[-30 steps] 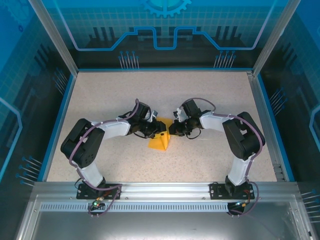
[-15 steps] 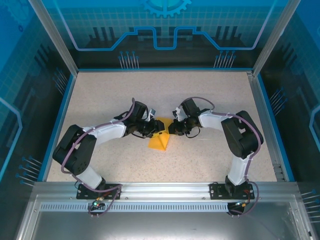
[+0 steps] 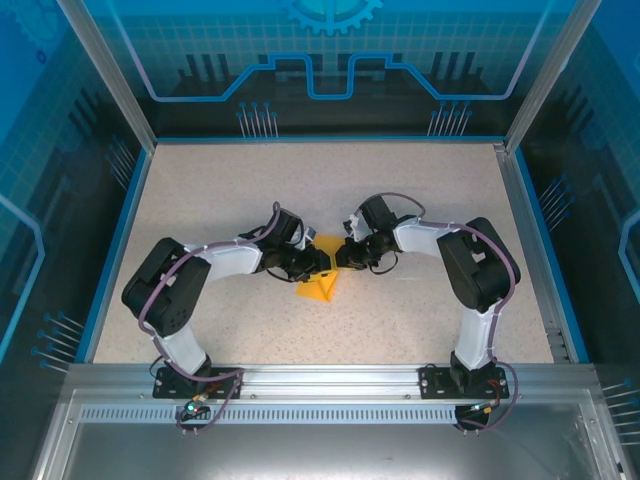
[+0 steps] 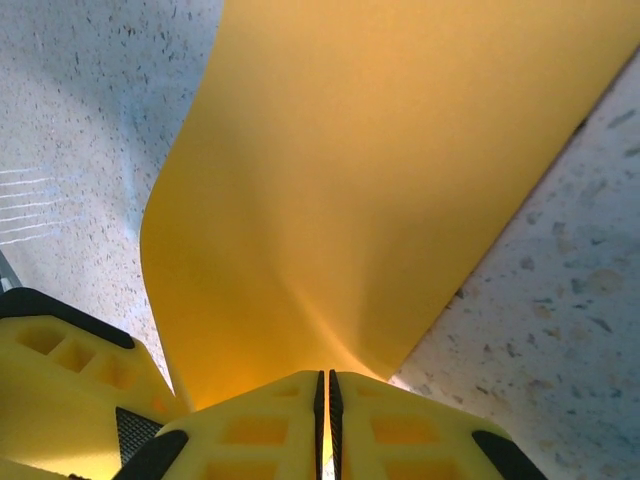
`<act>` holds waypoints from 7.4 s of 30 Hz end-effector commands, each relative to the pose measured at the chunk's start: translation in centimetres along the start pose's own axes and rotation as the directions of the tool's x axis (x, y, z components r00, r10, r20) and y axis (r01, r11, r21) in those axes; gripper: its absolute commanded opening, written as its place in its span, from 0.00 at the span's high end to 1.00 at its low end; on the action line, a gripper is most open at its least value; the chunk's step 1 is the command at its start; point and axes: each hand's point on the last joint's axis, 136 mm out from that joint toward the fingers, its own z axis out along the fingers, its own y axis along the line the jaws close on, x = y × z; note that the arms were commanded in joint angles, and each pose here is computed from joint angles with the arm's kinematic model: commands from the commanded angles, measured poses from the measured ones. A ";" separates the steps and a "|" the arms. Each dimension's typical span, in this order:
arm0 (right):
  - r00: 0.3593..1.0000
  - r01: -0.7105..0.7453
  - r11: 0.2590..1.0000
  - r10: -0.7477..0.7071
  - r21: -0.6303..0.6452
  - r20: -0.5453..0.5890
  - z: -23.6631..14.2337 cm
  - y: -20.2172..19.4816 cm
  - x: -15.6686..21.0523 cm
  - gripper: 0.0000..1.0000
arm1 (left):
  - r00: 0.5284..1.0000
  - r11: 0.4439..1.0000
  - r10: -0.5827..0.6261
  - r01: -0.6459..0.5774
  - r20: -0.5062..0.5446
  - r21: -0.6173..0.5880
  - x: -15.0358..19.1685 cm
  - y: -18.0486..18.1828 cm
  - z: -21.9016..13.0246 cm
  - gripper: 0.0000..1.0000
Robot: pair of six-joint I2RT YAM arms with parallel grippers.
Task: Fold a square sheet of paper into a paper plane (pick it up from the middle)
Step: Fold the triangle a second time at the center of the table.
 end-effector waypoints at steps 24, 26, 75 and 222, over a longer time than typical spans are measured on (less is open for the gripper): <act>1.000 -0.019 0.994 0.017 -0.106 -0.016 -0.6 1.9 2.4 0.64 | 1.000 0.999 -0.001 0.002 0.021 -0.039 -0.4 0.4 -0.1 0.80; 1.000 -0.020 0.994 0.018 -0.111 -0.023 -0.3 1.9 2.3 0.66 | 1.000 0.999 0.000 0.000 0.022 -0.038 -0.3 0.4 -0.2 0.80; 0.999 -0.025 1.000 0.025 -0.003 -0.026 0.8 -0.3 1.2 0.90 | 1.000 1.000 -0.005 0.004 -0.026 -0.022 -0.1 0.6 0.8 0.81; 0.992 0.015 0.948 0.026 0.319 -0.123 2.2 -4.4 3.5 0.89 | 0.995 0.947 -0.005 0.037 0.102 -0.320 -2.5 5.9 0.4 0.84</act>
